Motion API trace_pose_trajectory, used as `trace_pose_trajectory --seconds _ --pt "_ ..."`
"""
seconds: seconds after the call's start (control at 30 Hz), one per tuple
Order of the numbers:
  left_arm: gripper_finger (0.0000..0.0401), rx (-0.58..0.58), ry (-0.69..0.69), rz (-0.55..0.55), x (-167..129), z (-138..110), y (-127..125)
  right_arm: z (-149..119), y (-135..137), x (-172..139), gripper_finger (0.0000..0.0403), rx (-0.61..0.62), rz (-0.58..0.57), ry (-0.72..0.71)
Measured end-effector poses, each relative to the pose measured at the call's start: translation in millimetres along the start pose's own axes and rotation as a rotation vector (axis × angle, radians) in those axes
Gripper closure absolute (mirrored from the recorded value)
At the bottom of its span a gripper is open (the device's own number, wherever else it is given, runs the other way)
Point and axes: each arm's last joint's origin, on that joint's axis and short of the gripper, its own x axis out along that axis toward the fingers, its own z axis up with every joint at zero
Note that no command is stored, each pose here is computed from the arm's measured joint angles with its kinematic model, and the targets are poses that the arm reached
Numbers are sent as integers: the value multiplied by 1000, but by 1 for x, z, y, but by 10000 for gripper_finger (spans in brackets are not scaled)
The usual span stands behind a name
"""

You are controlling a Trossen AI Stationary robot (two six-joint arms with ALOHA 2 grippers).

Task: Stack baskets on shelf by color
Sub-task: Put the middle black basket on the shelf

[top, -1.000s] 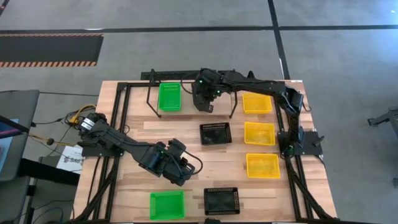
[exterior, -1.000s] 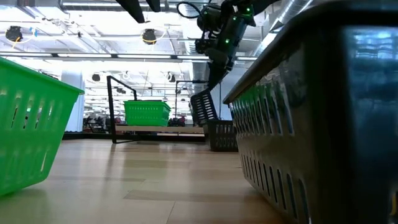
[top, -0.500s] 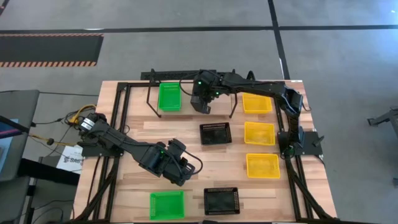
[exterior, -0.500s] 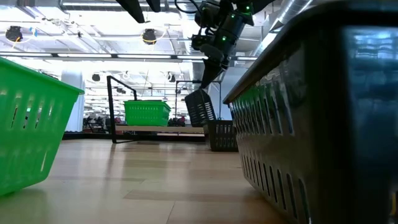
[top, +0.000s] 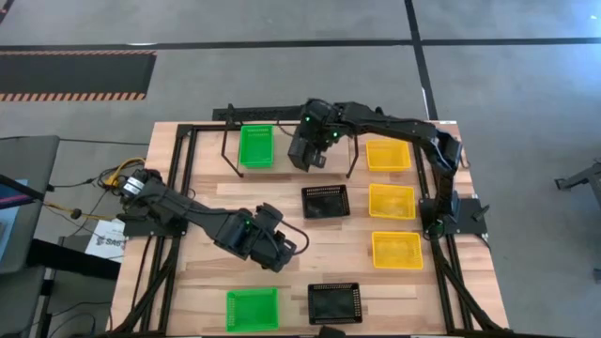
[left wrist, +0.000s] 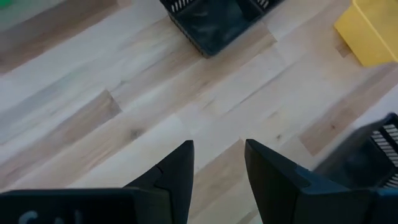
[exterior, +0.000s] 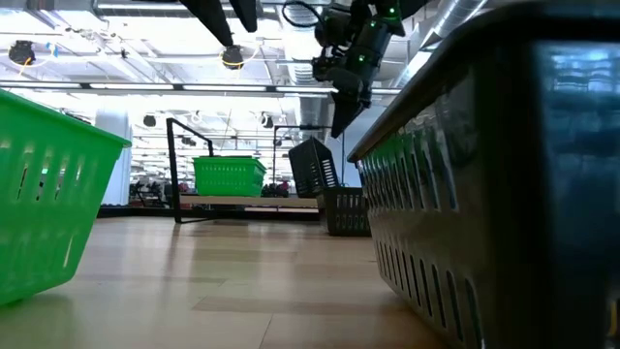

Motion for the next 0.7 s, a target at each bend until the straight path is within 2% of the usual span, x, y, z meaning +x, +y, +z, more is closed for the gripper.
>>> trace_pose_trajectory --seconds 0.1,0.23,0.33,0.43,0.6,0.7 --pt "271 7 -3 8 2 5 1 -4 -14 6 403 54 54 -4" --pt "271 -5 1 17 6 11 3 -18 -22 34 403 86 61 59" --pt "271 -5 6 40 7 14 6 -13 -25 33 403 90 50 -12" --pt "271 -10 30 62 9 18 9 -15 -30 35 403 86 57 -9" --pt "271 -27 84 90 13 25 15 -8 -33 37 403 81 81 -106" --pt "271 -45 82 87 16 29 16 -8 -32 39 403 68 94 -115"
